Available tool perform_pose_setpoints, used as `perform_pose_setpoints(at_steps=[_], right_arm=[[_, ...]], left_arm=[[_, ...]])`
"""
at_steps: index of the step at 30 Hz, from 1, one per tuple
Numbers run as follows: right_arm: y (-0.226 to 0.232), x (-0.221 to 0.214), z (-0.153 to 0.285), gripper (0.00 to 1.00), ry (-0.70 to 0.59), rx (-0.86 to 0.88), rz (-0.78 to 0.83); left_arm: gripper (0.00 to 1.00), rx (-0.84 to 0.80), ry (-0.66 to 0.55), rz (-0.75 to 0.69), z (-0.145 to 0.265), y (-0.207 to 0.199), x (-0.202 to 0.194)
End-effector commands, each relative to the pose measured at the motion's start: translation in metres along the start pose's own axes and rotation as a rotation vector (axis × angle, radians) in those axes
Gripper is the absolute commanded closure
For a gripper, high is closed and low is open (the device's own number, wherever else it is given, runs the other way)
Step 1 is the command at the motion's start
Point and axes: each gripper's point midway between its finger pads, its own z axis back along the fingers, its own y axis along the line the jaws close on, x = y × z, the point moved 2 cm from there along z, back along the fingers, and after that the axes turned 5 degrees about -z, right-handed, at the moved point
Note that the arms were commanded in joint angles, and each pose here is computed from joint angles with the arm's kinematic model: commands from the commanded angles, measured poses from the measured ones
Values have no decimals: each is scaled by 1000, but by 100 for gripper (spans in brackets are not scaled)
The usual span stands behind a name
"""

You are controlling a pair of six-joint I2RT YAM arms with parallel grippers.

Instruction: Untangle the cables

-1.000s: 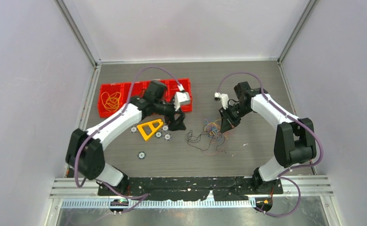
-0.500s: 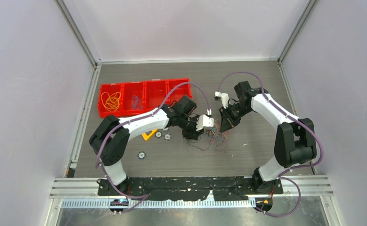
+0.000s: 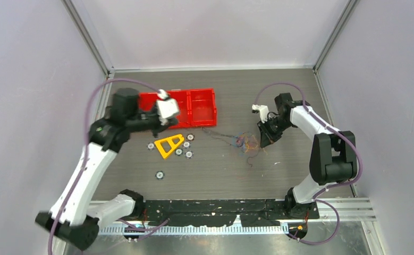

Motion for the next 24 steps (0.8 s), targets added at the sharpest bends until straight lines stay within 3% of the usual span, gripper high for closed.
perform_pose_setpoints(at_steps=[1,8,12,24], right_arm=[[-46,-17,-1,95,51,-131,5],[-72,-31,2,95,90,-217,12],[-89,-42,7,95,105,-277,-4],[-128,-78,26,94,170,-401,-16]], left_arm=[[100,125,-112,124,71,10,28],[100,429,-225,218,154,62,57],[100,516,-260,233,183,84,69],[100,672,-242,243,231,120,70]])
